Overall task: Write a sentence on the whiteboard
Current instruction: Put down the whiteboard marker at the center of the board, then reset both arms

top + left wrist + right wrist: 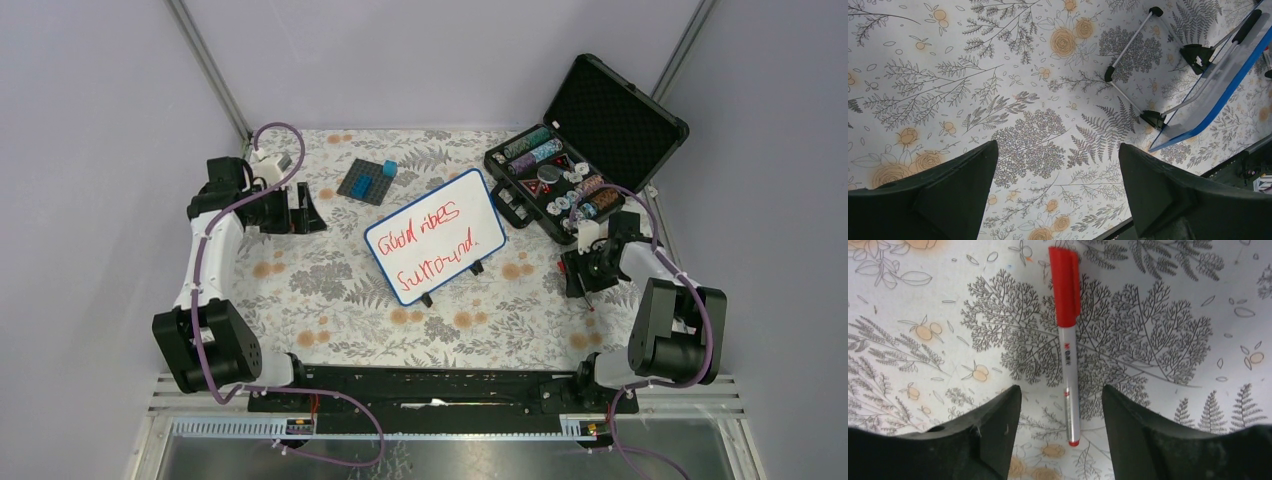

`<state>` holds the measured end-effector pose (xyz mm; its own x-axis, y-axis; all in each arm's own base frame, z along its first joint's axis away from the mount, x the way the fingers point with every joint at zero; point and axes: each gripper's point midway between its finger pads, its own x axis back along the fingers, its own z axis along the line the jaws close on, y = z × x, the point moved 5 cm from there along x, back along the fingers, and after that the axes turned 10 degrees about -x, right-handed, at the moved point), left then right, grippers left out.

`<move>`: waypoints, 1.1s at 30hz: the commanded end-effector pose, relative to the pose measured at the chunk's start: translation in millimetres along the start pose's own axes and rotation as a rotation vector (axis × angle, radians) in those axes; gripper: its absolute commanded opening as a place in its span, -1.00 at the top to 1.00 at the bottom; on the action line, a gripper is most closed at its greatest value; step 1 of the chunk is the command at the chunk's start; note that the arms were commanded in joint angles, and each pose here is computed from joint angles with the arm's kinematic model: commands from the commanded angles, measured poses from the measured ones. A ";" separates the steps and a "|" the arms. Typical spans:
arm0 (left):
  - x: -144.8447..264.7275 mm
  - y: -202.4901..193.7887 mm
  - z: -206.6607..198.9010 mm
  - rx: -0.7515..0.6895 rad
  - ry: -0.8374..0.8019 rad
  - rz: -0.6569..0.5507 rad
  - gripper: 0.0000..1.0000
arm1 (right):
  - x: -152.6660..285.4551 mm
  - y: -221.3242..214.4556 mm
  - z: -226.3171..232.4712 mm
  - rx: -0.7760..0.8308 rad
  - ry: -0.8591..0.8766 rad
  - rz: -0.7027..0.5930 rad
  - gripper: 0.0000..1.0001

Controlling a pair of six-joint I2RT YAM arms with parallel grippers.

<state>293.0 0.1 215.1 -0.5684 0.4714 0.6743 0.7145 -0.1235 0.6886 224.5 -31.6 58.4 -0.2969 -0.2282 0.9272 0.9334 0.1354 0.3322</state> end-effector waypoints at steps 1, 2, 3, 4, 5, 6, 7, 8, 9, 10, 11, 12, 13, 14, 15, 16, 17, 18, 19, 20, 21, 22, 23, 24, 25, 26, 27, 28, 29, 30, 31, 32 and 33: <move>-3.2 1.1 2.4 -0.034 -0.019 -0.025 -0.98 | 17.4 3.7 8.0 -0.002 0.026 -0.023 -0.46; -2.7 0.3 2.6 -0.037 -0.018 -0.019 -0.98 | 21.7 6.9 10.2 -0.003 0.037 -0.032 -0.55; -2.2 0.2 2.6 -0.043 -0.019 -0.015 -0.98 | 27.1 11.8 12.8 -0.004 0.051 -0.048 -0.61; -1.6 0.7 2.7 -0.043 -0.016 -0.012 -0.98 | 32.3 16.8 15.8 -0.004 0.068 -0.066 -0.70; -0.5 3.3 3.8 -0.041 -0.008 -0.015 -0.98 | 39.2 24.4 18.9 -0.002 0.086 -0.091 -0.79; 0.0 6.3 4.0 -0.038 -0.006 -0.017 -0.98 | 46.4 32.1 22.8 -0.001 0.109 -0.117 -0.87; 1.5 10.4 4.7 -0.038 -0.006 -0.023 -0.98 | 53.3 40.1 26.3 -0.004 0.131 -0.142 -0.94; 2.7 16.2 6.1 -0.042 -0.001 -0.031 -0.98 | 61.2 50.3 30.2 -0.007 0.158 -0.171 -0.98; 3.4 22.4 8.9 -0.037 0.008 -0.038 -0.98 | 68.3 61.0 35.4 -0.012 0.200 -0.201 -0.99; 4.4 28.5 13.5 -0.029 0.017 -0.046 -0.98 | 75.2 71.4 38.5 -0.026 0.224 -0.228 -0.99; 4.6 34.2 17.1 -0.023 0.016 -0.050 -0.98 | 81.1 81.9 41.9 -0.038 0.254 -0.257 -0.99; 6.0 41.0 20.9 -0.022 0.016 -0.057 -0.98 | 90.2 96.0 44.5 -0.042 0.277 -0.296 -0.99; 7.0 48.0 26.1 -0.021 0.021 -0.063 -0.98 | 95.2 107.3 45.3 -0.058 0.292 -0.324 -0.99; 9.8 54.5 31.8 -0.016 0.032 -0.073 -0.98 | 100.9 119.1 45.1 -0.067 0.299 -0.354 -0.99; 13.7 62.5 39.2 -0.007 0.047 -0.090 -0.98 | 105.9 129.9 44.7 -0.082 0.303 -0.380 -0.99; 18.5 70.5 46.8 -0.003 0.059 -0.111 -0.98 | 110.5 141.2 42.8 -0.086 0.301 -0.407 -0.99; 23.4 76.4 55.5 0.009 0.071 -0.127 -0.98 | 114.7 150.8 40.5 -0.084 0.292 -0.429 -0.99; 28.2 82.5 64.6 0.019 0.087 -0.141 -0.98 | 119.3 160.7 37.5 -0.081 0.278 -0.452 -0.99; 33.5 87.2 72.7 0.028 0.097 -0.157 -0.98 | 122.9 169.8 33.6 -0.079 0.259 -0.475 -0.99; 38.2 89.7 81.1 0.036 0.105 -0.172 -0.98 | 125.6 176.4 30.4 -0.080 0.248 -0.489 -0.99; 42.1 92.2 88.0 0.038 0.116 -0.184 -0.98 | 128.5 182.7 27.7 -0.079 0.240 -0.501 -0.99; 44.7 91.3 94.8 0.046 0.128 -0.187 -0.98 | 130.4 187.8 24.4 -0.081 0.232 -0.508 -0.99; 45.7 89.2 100.8 0.053 0.136 -0.185 -0.98 | 131.7 192.1 20.1 -0.086 0.223 -0.515 -0.99; 46.3 85.4 106.4 0.062 0.144 -0.181 -0.98 | 132.8 195.4 16.1 -0.092 0.217 -0.520 -0.99; 45.6 81.1 111.4 0.069 0.147 -0.174 -0.98 | 131.9 197.4 11.8 -0.099 0.212 -0.520 -0.99; 44.3 76.2 114.9 0.073 0.150 -0.166 -0.98 | 131.5 198.9 8.2 -0.105 0.206 -0.521 -0.99; 42.8 71.4 118.4 0.078 0.160 -0.156 -0.98 | 130.3 199.5 5.4 -0.110 0.201 -0.522 -0.99; 41.4 66.5 121.4 0.086 0.170 -0.150 -0.98 | 128.1 199.4 3.2 -0.113 0.195 -0.522 -0.99; 39.0 62.2 122.4 0.087 0.170 -0.144 -0.98 | 125.3 198.4 1.8 -0.116 0.191 -0.519 -0.99; 37.9 59.0 123.1 0.084 0.173 -0.140 -0.98 | 122.7 197.2 1.0 -0.119 0.190 -0.513 -0.99; 36.9 56.6 123.3 0.084 0.178 -0.138 -0.98 | 120.7 195.9 0.7 -0.120 0.190 -0.507 -0.99; 36.6 55.0 123.6 0.080 0.184 -0.138 -0.98 | 119.1 194.9 0.5 -0.121 0.191 -0.502 -0.99; 36.4 53.7 123.2 0.078 0.187 -0.140 -0.98 | 118.7 193.6 0.7 -0.120 0.190 -0.500 -0.99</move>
